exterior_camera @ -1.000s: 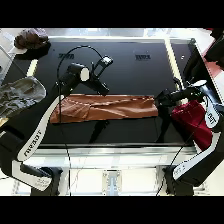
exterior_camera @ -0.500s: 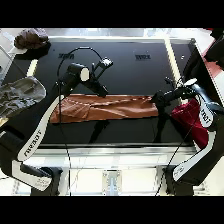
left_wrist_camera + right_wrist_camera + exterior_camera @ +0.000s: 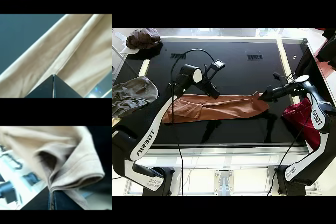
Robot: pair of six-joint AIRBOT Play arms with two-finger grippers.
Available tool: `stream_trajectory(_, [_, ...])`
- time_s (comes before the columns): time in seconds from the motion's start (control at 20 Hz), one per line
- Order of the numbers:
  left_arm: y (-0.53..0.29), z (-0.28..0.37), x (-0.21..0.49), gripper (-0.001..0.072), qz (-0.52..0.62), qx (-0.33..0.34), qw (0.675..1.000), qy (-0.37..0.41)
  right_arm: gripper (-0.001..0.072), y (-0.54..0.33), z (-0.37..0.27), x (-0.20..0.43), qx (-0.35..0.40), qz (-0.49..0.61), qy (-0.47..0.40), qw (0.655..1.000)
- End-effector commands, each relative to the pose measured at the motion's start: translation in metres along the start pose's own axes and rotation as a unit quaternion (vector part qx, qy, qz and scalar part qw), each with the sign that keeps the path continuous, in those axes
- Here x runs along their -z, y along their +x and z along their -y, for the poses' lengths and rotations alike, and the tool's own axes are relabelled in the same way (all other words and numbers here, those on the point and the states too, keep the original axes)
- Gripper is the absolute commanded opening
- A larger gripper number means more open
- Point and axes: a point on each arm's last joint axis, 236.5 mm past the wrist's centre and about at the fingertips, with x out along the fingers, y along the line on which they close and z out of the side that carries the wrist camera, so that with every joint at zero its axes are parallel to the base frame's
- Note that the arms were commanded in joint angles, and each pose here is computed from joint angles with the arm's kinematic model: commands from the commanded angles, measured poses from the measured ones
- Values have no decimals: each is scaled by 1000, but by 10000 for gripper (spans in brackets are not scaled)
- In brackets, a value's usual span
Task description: Fold the shirts.
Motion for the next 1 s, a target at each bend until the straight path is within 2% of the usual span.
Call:
stream_trajectory(0.0, [19, 5, 23, 9, -32, 10, 999, -4, 14, -25, -57, -4, -29, 19, -34, 999])
stream_trajectory(0.2, [61, 13, 49, 9, -69, 30, 997, -17, 14, -38, -116, -12, -8, 39, -91, 995])
stream_trajectory(0.45, [89, 24, 28, 9, -22, 59, 996, -59, 13, -11, -191, -16, -4, 35, -161, 986])
stream_trajectory(0.6, [87, 24, 28, 9, -21, 59, 996, -59, 13, 14, -228, -13, -10, 33, -195, 980])
stream_trajectory(0.75, [72, 6, 26, 9, -14, 41, 997, -58, 13, 40, -262, -7, -19, 34, -227, 973])
stream_trajectory(0.95, [-7, -66, 33, 9, 9, -28, 996, -83, 12, 71, -303, -3, -35, 52, -257, 965])
